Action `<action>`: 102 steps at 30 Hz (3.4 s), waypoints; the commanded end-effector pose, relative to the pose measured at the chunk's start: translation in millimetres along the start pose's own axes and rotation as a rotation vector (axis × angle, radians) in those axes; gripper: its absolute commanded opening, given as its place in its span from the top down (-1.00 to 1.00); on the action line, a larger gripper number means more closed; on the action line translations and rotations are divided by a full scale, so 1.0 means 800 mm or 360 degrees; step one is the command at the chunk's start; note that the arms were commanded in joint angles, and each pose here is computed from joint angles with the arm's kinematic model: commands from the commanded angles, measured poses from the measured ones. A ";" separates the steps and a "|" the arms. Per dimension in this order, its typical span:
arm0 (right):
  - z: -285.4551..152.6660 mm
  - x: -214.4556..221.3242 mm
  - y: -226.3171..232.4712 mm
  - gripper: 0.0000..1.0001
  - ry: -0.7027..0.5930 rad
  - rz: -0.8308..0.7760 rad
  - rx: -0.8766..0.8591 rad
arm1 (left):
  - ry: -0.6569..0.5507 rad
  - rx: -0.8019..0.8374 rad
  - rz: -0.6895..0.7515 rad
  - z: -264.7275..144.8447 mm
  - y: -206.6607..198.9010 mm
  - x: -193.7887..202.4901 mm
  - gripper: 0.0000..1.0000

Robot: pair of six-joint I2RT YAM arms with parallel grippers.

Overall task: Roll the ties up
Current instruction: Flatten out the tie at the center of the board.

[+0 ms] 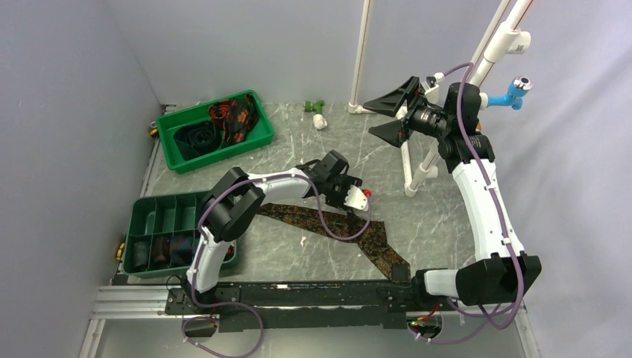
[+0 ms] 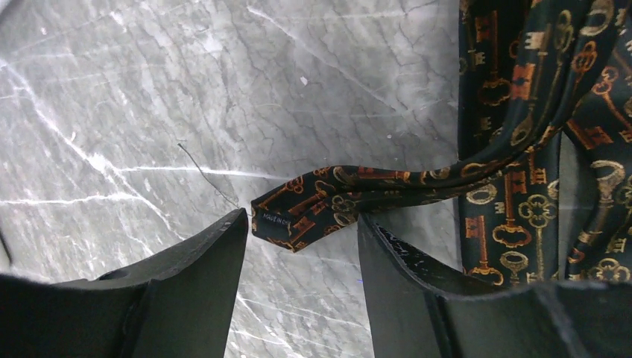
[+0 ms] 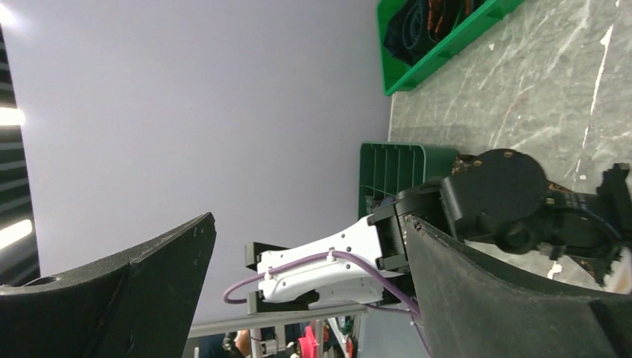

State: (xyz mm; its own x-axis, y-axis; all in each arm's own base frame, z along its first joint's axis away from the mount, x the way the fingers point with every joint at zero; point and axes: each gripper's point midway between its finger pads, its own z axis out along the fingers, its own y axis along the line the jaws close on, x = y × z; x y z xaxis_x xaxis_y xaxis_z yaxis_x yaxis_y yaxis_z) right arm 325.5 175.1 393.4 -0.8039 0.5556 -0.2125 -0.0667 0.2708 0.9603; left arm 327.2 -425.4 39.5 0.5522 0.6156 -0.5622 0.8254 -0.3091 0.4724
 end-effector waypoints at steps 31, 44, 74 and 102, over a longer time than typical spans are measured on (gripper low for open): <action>-0.049 0.024 -0.068 -1.00 0.0173 -0.0777 0.0178 | 0.0008 0.0573 0.0015 -0.026 -0.059 -0.056 1.00; -0.118 -0.052 -0.078 -0.99 -0.0050 -0.1079 0.0623 | -0.0648 0.0593 -0.0132 -0.066 -0.079 -0.278 1.00; -0.143 0.167 -0.333 -0.26 0.1660 -0.1836 0.0622 | 0.0204 -0.0225 -0.1768 -0.237 -0.074 0.085 -0.06; -0.141 0.198 -0.505 0.37 0.2063 -0.2170 0.0905 | 0.0680 -0.0195 -0.2092 -0.240 -0.109 0.179 0.01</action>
State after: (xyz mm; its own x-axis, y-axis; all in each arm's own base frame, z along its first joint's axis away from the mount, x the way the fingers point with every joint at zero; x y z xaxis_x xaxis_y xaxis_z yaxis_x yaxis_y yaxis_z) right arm 139.0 78.1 11.4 -0.3274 -0.9275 -0.1806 -0.9349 0.2902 0.2044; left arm 309.5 -179.1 45.1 -0.6766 0.6034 -0.4220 0.7100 0.6866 -0.1566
